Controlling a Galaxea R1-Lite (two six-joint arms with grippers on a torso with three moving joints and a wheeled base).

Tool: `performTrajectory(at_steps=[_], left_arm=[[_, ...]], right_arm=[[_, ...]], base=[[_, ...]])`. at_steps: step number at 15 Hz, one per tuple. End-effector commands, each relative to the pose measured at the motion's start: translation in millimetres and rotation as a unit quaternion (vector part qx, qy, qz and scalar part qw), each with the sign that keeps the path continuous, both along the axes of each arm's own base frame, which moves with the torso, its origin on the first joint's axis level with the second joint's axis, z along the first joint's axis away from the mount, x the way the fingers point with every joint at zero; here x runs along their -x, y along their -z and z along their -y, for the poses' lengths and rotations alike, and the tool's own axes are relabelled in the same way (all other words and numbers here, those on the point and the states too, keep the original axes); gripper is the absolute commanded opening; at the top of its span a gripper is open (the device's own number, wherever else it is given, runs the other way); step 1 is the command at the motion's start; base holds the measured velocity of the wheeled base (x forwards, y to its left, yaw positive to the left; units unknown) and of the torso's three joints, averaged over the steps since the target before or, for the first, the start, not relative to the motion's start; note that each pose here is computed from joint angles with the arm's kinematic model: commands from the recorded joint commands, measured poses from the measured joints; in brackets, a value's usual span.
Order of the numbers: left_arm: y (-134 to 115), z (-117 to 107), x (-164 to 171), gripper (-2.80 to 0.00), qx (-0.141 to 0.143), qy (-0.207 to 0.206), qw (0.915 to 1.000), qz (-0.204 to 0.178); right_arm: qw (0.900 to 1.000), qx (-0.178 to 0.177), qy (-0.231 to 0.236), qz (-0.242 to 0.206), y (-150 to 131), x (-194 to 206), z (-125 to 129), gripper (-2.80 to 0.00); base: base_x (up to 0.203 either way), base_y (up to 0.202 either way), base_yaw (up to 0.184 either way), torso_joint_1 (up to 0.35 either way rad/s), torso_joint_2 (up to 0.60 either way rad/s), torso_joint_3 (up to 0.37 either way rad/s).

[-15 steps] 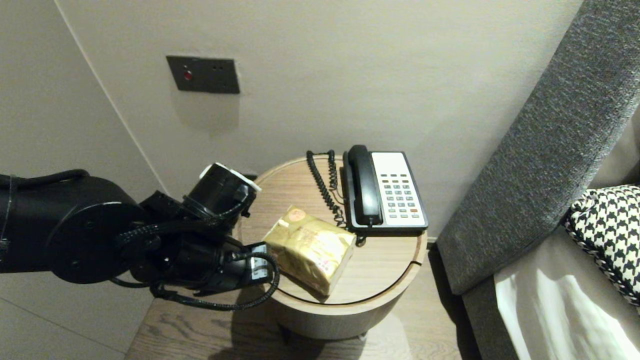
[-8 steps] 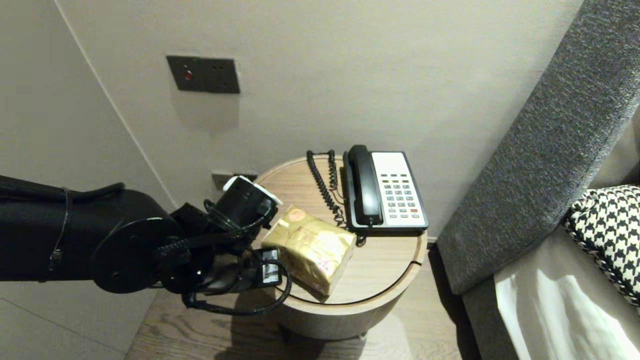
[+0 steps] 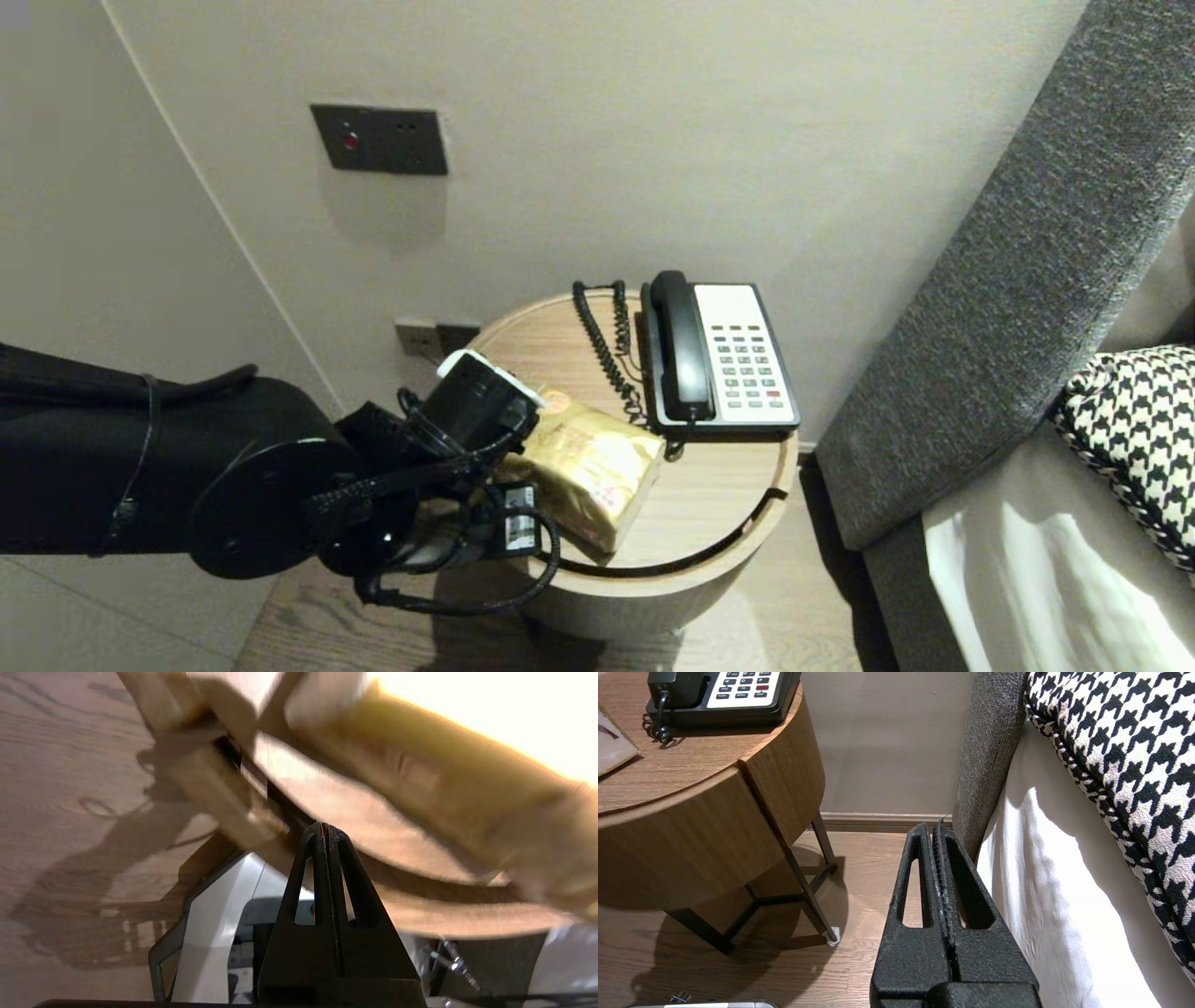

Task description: Open the nightstand drawer

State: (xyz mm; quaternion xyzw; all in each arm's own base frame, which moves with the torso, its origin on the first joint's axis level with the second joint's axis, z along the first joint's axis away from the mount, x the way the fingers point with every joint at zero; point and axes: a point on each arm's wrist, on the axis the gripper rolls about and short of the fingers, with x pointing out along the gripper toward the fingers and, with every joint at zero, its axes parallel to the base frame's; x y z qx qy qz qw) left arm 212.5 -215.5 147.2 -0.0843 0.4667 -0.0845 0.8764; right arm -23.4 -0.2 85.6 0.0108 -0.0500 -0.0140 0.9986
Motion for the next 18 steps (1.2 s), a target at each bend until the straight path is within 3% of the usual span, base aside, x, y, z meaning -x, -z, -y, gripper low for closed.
performTrajectory(at_steps=[1,7,14,18], left_arm=[[3,-2,5,-2.8,-0.004,0.002,1.0,-0.005],[7,-11,22,-2.8,-0.01,0.014,0.9998,-0.011],[39,-29,54,-2.8,-0.024,0.044,0.9985,-0.024],[45,-32,57,-2.8,-0.028,0.045,0.9982,-0.027]], right_arm=[[1.0,0.0,0.0,-0.019,11,-3,0,-2.8],[1.0,0.0,0.0,-0.019,11,-3,0,-2.8],[1.0,0.0,0.0,-0.019,11,-3,0,-2.8],[1.0,0.0,0.0,-0.019,11,-3,0,-2.8]], base=[[0.0,0.0,0.0,0.0,0.0,0.0],[0.0,0.0,0.0,0.0,0.0,0.0],[0.0,0.0,0.0,0.0,0.0,0.0],[0.0,0.0,0.0,0.0,0.0,0.0]])
